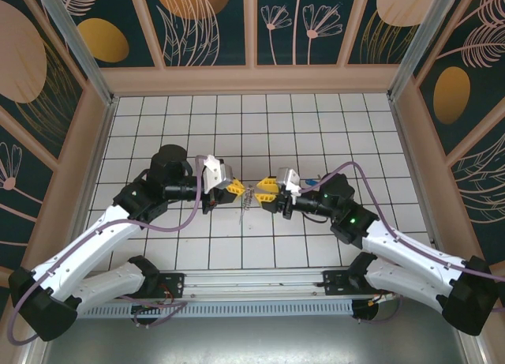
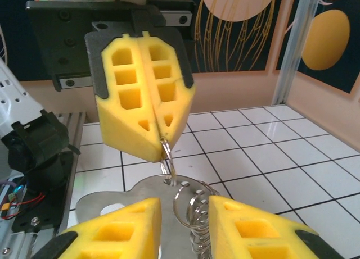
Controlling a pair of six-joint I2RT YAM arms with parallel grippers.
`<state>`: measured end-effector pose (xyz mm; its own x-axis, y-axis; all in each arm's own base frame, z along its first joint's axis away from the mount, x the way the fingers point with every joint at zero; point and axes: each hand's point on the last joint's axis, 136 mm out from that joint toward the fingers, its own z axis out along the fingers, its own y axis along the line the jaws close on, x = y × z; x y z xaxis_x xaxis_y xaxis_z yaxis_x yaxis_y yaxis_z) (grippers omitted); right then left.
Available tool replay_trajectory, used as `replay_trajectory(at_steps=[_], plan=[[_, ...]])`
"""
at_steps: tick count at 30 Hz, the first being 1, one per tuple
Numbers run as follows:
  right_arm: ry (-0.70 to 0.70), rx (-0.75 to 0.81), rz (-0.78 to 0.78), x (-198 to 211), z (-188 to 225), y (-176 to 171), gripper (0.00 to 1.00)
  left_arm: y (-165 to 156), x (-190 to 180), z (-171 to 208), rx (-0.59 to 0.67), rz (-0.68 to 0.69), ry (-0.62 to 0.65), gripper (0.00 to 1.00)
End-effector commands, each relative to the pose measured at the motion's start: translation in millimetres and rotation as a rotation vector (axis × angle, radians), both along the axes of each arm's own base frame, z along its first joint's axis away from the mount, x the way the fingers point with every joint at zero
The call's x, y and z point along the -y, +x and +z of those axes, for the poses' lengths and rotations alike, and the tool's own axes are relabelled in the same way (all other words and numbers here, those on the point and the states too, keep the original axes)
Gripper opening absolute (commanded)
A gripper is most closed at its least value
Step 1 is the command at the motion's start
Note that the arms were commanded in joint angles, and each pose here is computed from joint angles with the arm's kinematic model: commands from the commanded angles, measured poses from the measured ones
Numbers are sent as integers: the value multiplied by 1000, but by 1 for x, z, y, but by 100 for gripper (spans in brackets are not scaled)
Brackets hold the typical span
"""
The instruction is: Put the keys on the keyring
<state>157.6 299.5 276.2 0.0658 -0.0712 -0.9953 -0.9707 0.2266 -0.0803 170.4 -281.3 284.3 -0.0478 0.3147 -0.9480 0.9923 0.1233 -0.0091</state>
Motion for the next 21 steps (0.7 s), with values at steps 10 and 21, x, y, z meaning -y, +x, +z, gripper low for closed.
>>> replay_trajectory(at_steps=[10,21], plan=[[64,75,67,-9,33,-8,24,-3,4,10,35,-23,-6,0],[42,68,74,-17,29,-4,8,-5,6,10,36,-32,-6,0]])
